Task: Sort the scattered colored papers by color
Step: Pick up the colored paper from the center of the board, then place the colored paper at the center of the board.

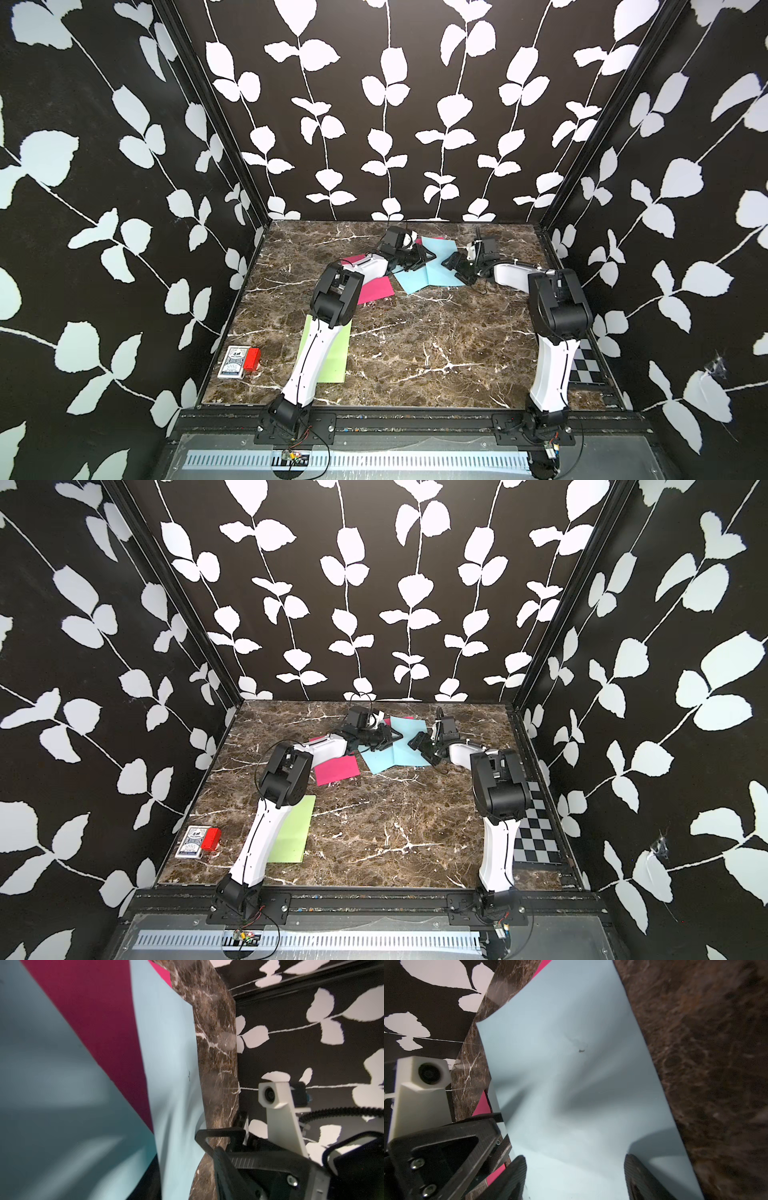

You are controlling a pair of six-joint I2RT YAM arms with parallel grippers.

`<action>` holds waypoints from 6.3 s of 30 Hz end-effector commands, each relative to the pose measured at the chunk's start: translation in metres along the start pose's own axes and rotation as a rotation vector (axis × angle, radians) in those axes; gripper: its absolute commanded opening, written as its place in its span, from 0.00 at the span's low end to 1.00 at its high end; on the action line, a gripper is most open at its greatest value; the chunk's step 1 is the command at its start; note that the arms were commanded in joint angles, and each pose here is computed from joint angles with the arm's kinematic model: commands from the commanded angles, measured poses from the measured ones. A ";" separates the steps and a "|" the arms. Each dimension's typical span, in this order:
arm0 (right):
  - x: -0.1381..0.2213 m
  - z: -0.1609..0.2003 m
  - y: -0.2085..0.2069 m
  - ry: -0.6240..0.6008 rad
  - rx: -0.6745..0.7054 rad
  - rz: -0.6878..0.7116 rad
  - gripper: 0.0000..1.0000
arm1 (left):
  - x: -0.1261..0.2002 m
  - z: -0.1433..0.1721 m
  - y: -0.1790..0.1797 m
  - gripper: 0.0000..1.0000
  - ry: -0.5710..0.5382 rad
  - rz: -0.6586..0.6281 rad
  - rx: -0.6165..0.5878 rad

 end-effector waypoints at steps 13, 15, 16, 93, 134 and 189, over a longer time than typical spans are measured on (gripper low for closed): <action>-0.009 0.024 -0.022 0.067 -0.006 0.021 0.78 | -0.003 0.002 -0.010 0.00 0.041 0.025 -0.061; 0.001 0.020 -0.012 0.031 0.017 -0.016 0.79 | -0.001 0.001 -0.013 0.00 0.042 0.029 -0.078; 0.007 0.018 -0.007 0.009 0.029 -0.033 0.79 | 0.000 0.000 -0.015 0.00 0.041 0.030 -0.091; 0.218 0.104 0.110 -0.124 0.429 -0.736 0.07 | 0.205 0.074 -0.167 0.00 0.151 0.595 -0.700; 0.057 0.256 0.099 0.306 0.055 -0.531 0.00 | 0.293 0.035 -0.072 0.57 -0.320 -0.177 -0.527; 0.070 0.306 0.055 0.485 0.140 -0.160 0.73 | 0.301 0.045 -0.058 0.57 -0.278 -0.146 -0.491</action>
Point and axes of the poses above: each gripper's point midway between its finger pads, its own x axis back along the fingers, its own y axis along the line the jaws close on, z = x × y, the point moved 7 cm from there along x, back along the fingers, and after that the axes turned 1 degree about x, right-handed, at the moved point
